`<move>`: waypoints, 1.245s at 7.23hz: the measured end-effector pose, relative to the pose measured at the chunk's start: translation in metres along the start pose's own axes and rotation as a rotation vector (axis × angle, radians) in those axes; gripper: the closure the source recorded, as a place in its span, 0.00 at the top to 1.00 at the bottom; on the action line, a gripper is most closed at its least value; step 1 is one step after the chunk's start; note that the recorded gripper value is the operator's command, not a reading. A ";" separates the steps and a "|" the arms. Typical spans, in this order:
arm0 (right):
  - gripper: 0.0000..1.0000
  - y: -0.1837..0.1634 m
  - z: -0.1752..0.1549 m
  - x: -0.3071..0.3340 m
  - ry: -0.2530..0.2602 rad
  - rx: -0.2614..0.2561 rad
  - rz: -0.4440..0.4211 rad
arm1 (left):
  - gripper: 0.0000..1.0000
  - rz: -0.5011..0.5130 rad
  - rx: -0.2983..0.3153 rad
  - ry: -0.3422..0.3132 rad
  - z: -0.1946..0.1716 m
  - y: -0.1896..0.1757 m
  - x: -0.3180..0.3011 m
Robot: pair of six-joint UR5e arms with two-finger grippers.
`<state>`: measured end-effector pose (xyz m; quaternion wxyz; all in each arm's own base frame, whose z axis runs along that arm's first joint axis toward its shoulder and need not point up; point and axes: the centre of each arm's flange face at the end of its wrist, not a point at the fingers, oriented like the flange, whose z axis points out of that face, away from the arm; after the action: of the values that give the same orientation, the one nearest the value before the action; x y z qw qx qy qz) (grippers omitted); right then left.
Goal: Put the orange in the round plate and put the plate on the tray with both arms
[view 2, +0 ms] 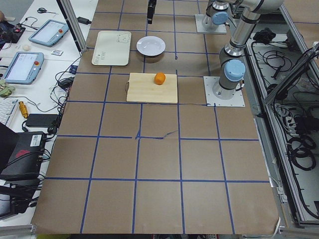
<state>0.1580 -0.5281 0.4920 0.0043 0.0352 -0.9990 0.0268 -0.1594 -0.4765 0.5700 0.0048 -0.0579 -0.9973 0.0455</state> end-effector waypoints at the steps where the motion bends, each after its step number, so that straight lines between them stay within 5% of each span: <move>1: 1.00 0.000 0.001 0.000 0.000 -0.002 0.000 | 1.00 -0.002 -0.007 0.000 0.004 0.000 -0.002; 5: 1.00 0.001 0.002 0.000 0.000 -0.004 0.000 | 1.00 -0.020 -0.119 0.003 0.062 -0.008 -0.039; 9: 1.00 0.002 0.002 0.000 0.000 -0.005 0.001 | 1.00 0.078 -0.261 -0.067 0.223 0.008 -0.061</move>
<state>0.1579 -0.5264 0.4903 0.0043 0.0347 -0.9991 0.0242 -0.1012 -0.4959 0.3471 -0.0380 -0.0954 -0.9913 -0.0827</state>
